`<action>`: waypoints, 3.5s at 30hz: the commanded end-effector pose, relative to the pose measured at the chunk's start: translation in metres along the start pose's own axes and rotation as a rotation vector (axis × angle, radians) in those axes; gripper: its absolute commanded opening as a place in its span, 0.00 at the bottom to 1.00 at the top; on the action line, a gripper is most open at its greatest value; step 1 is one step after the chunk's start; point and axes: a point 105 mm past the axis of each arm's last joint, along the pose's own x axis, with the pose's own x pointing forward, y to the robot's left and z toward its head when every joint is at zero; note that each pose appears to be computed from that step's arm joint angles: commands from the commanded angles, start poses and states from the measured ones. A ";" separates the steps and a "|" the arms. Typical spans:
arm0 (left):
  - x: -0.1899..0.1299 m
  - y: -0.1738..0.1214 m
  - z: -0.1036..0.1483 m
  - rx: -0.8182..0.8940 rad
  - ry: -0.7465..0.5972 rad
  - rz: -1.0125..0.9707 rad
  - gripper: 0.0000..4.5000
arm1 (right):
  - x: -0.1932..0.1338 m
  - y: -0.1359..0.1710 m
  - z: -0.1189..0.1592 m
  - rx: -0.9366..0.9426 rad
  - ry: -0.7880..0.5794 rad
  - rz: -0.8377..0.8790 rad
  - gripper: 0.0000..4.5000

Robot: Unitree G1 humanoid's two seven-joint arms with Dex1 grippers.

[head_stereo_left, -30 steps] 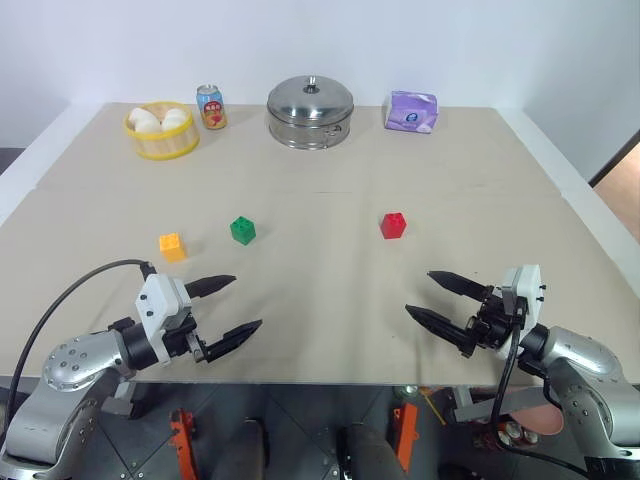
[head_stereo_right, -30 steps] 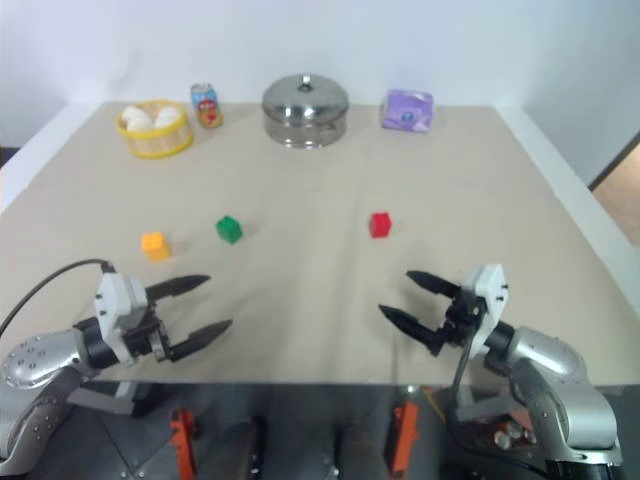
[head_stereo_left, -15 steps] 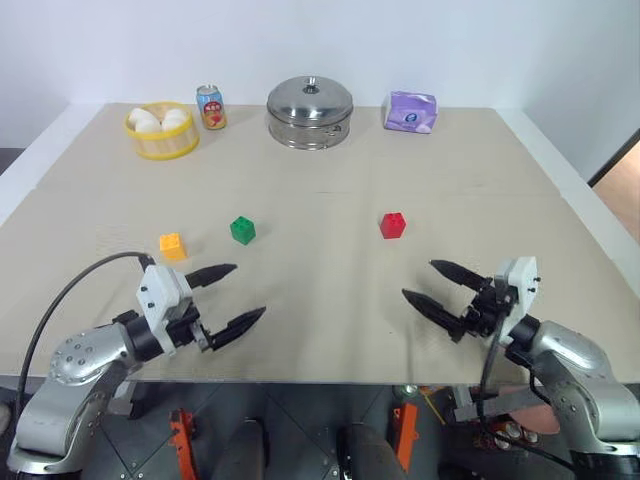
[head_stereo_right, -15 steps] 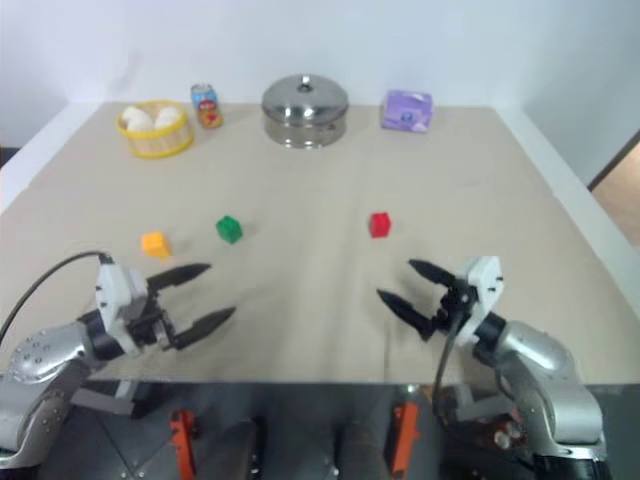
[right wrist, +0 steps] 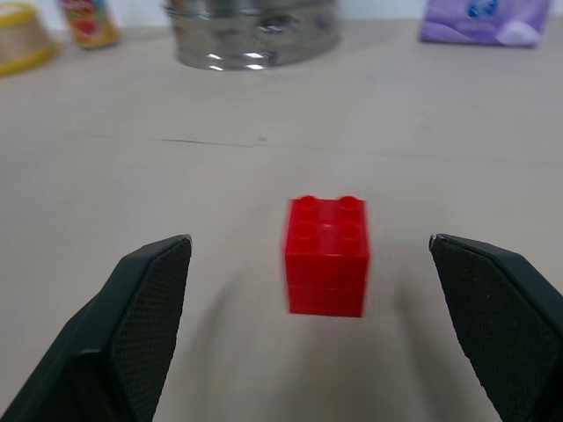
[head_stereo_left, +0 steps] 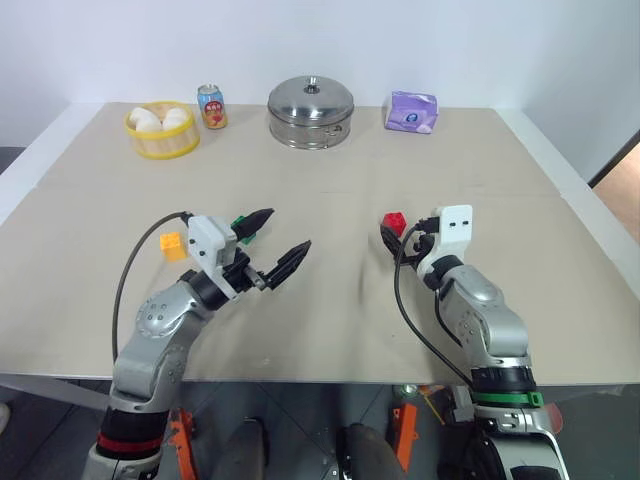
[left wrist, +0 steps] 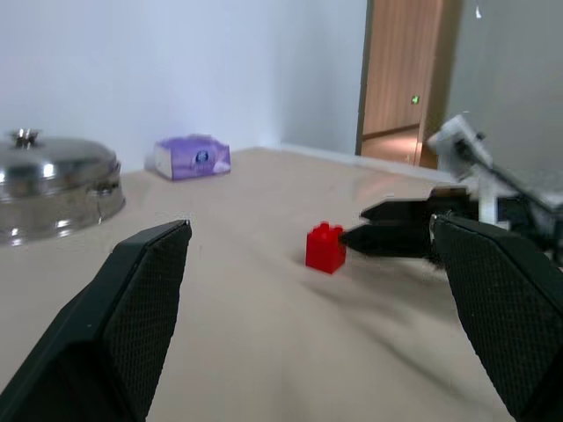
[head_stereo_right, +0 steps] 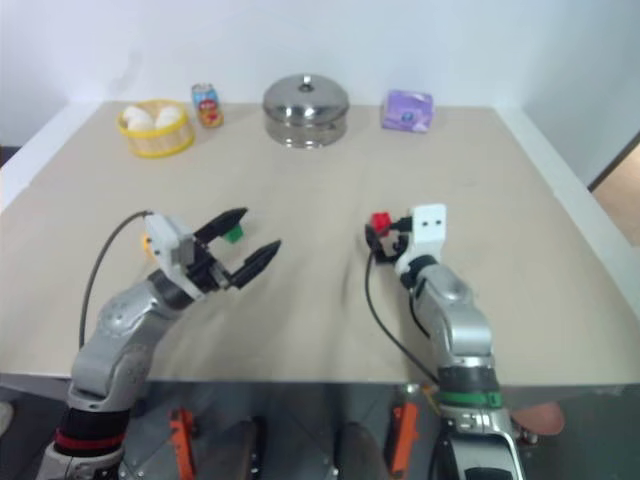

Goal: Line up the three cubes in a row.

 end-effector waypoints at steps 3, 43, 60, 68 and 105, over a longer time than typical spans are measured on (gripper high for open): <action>0.013 -0.003 0.004 0.042 -0.042 -0.021 1.00 | 0.012 -0.001 0.007 0.002 -0.043 -0.037 0.99; -0.065 -0.004 0.000 0.098 0.233 -0.296 1.00 | -0.040 0.091 0.004 -0.280 0.043 1.336 0.29; -0.087 -0.005 0.000 0.120 0.318 -0.337 1.00 | -0.039 0.089 -0.038 -0.459 0.172 1.490 0.40; -0.085 0.008 -0.002 0.118 0.316 -0.262 1.00 | -0.041 0.093 -0.033 -0.455 0.148 1.509 0.99; -0.003 0.124 -0.071 0.142 0.596 0.163 1.00 | 0.010 0.129 0.079 -0.269 -0.220 1.083 0.99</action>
